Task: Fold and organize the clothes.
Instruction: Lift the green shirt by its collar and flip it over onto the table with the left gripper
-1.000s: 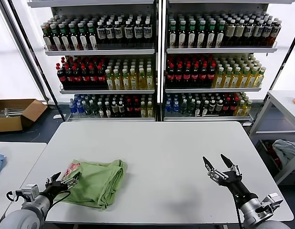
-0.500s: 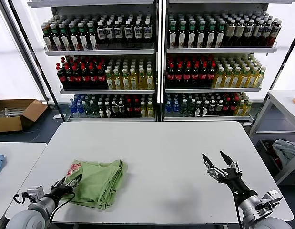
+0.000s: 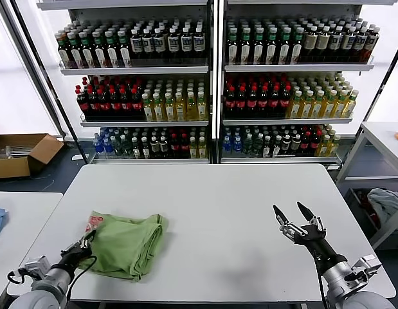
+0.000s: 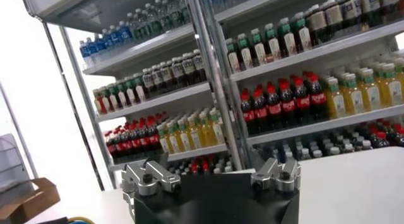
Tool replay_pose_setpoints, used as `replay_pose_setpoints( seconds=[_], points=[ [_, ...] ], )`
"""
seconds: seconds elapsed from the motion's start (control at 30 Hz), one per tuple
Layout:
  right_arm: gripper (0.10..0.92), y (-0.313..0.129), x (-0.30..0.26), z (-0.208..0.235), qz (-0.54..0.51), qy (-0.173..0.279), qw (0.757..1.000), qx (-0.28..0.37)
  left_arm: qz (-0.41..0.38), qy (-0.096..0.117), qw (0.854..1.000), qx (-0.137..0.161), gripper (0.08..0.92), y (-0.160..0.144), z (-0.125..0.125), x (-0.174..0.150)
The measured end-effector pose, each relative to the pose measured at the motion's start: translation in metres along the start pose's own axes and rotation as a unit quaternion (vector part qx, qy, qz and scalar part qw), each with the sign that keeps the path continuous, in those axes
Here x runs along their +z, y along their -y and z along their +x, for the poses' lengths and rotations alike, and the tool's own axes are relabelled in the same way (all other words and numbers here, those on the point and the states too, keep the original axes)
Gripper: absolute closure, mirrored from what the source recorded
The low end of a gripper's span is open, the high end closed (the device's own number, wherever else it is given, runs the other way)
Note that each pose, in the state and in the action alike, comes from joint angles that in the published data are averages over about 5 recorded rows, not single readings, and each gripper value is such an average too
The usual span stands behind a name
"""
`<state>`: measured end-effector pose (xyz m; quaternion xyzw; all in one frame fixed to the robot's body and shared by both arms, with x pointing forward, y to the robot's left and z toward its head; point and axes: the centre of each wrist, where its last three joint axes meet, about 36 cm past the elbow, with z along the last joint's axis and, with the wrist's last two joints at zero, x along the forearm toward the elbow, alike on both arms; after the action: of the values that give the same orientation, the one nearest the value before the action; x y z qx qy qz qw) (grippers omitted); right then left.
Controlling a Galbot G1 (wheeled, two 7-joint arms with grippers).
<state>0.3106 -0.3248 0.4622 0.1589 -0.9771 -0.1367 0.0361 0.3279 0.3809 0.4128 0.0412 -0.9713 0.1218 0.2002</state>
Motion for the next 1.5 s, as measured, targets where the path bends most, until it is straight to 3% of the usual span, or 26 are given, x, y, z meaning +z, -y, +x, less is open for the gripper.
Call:
replay_pose_setpoints(
  seconds=[0.27, 0.5, 0.63, 0.77, 0.93, 1.23, 1.37, 1.5],
  points=[
    [0.200, -0.001, -0.002, 0.000, -0.004, 0.005, 1.000, -0.003, 0.021, 0.053, 0.997, -0.056, 0.890, -0.028, 0.024, -0.032],
    [0.200, -0.002, -0.001, 0.003, -0.011, 0.011, 1.000, -0.005, 0.000, 0.094, 0.990, -0.103, 0.890, -0.060, 0.048, -0.082],
    [0.200, -0.004, -0.001, 0.005, -0.012, 0.014, 1.000, -0.007, -0.017, 0.114, 0.987, -0.109, 0.890, -0.052, 0.058, -0.104],
    [0.200, -0.006, -0.002, 0.008, -0.012, 0.018, 1.000, -0.008, -0.026, 0.122, 0.987, -0.099, 0.890, -0.021, 0.066, -0.104],
    [0.200, -0.007, -0.005, 0.014, -0.009, 0.019, 1.000, -0.007, -0.030, 0.094, 0.993, -0.071, 0.890, 0.031, 0.065, -0.067],
    [0.200, -0.014, -0.010, 0.026, -0.003, 0.014, 1.000, -0.003, 0.005, 0.003, 1.000, 0.013, 0.890, 0.138, 0.053, 0.011],
    [0.200, -0.017, -0.009, 0.029, 0.006, 0.001, 1.000, 0.002, 0.033, -0.032, 0.997, 0.056, 0.890, 0.182, 0.046, 0.030],
    [0.200, -0.022, -0.008, 0.031, 0.018, -0.015, 1.000, 0.007, 0.055, -0.050, 0.993, 0.087, 0.890, 0.213, 0.036, 0.033]
  ],
)
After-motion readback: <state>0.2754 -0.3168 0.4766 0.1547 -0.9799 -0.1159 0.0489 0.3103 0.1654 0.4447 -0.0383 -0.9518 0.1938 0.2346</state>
